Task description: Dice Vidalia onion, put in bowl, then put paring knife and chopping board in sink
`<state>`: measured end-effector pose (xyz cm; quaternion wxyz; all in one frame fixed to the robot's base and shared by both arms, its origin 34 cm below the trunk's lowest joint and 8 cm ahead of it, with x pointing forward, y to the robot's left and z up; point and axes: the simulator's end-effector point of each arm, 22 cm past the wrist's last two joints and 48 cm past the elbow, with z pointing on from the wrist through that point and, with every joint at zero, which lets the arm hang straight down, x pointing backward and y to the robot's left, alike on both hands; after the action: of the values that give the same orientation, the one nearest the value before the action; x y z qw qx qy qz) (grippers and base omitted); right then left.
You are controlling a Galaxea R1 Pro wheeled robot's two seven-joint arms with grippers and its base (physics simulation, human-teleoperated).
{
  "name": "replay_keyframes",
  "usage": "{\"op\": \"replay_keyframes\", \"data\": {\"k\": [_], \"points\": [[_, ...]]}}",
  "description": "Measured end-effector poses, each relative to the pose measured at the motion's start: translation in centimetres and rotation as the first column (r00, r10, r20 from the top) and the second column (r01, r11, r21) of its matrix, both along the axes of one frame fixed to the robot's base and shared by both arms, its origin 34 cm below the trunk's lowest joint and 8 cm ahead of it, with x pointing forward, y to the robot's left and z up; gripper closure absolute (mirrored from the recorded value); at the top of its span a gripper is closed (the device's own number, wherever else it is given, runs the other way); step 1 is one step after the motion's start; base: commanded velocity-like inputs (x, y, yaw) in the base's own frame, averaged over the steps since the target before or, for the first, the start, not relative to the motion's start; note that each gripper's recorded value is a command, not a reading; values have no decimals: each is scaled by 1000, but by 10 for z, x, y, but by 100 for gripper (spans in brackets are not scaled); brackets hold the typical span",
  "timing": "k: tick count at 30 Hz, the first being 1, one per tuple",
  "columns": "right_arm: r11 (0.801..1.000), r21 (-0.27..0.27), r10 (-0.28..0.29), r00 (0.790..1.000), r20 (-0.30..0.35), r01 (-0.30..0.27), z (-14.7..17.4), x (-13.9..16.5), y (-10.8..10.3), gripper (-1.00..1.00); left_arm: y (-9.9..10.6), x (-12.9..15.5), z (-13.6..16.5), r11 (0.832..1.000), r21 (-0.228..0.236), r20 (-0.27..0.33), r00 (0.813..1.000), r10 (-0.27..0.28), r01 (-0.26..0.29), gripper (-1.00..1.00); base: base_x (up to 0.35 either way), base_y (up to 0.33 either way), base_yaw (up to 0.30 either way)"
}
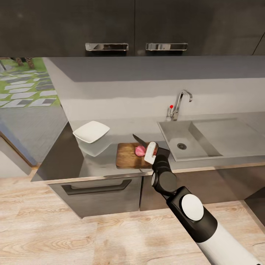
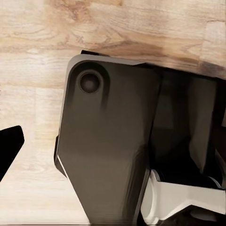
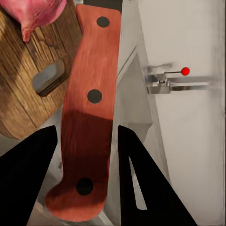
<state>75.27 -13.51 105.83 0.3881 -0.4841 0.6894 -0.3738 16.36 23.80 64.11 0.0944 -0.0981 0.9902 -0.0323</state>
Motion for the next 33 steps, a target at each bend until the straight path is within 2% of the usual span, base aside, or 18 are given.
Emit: {"op": "replay_keyframes", "data": {"k": [8,33], "points": [[1000,-20,-10,998,59,11,13,5,-3,100,1,-16,-3,1000,2,-33,999,0,0,-100,0,0,0],[1000,-17,-15,999,38,16,1,6,-3,100,1,-26,-4,1000,2,-59,998,0,0,-100,0,0,0]]}}
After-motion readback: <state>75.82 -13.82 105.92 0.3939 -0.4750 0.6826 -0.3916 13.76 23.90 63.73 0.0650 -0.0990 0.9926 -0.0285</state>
